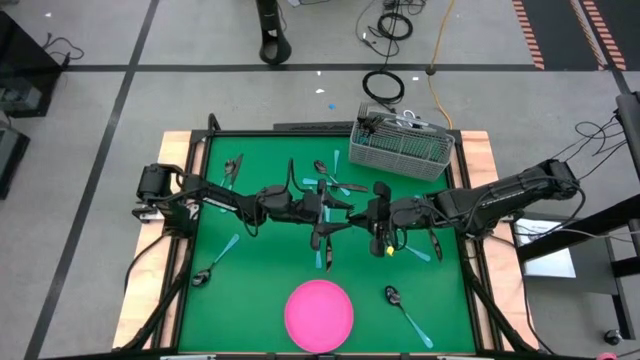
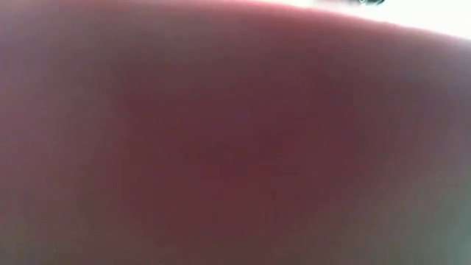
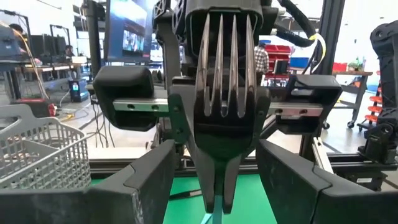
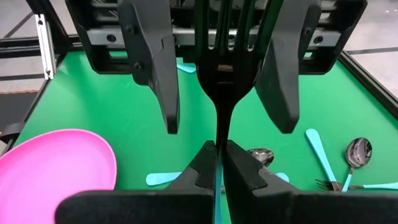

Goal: Sort silverware
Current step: Put the blue fork into the utensil holder

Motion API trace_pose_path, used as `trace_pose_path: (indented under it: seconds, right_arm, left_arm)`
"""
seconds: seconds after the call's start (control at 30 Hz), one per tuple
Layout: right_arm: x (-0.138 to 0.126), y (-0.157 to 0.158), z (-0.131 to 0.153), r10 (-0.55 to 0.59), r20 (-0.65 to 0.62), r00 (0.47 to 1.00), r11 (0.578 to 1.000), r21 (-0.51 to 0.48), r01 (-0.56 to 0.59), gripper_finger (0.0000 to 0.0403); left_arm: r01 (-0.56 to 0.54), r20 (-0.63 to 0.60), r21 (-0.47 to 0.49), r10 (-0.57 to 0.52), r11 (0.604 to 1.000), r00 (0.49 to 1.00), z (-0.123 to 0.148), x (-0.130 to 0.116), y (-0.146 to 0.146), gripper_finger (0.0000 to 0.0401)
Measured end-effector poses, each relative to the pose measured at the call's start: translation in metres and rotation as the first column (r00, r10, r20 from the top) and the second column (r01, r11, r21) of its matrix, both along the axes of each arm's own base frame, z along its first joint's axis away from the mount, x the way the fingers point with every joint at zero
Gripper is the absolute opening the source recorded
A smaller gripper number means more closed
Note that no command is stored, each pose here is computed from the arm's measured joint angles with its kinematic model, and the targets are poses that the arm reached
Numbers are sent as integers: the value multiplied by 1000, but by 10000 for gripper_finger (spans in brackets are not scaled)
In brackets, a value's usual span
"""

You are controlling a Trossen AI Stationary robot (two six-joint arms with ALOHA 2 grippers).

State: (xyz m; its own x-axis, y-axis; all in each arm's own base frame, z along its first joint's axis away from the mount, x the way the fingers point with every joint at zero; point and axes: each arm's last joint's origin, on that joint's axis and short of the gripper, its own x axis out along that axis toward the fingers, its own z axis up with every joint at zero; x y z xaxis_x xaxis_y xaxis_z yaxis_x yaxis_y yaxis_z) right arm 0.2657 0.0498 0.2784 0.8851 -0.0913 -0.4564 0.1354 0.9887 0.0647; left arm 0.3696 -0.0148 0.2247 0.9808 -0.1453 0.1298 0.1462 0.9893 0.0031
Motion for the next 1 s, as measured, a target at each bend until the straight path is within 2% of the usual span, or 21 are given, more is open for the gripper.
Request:
trace_pose_path:
  seconds: [0.2,0.33,0.73,1.0]
  right_arm:
    - [1,0,-2,-3,-5,1000,1000,-1,3,0]
    - [2,0,0,-4,14,1000,1000,2,4,0]
    - [4,1,3,3,48,999,1000,-6,-2,0]
    - [3,1,3,3,42,999,1000,-7,-3,0]
  left_arm:
    - [1,-1,-1,-1,1000,1000,0,0,0,226]
    - [1,-3,-1,-1,1000,1000,0,0,0,211]
    - [1,-5,-3,-2,1000,1000,0,0,0,129]
    - [1,-4,2,-1,1000,1000,0,0,0,48]
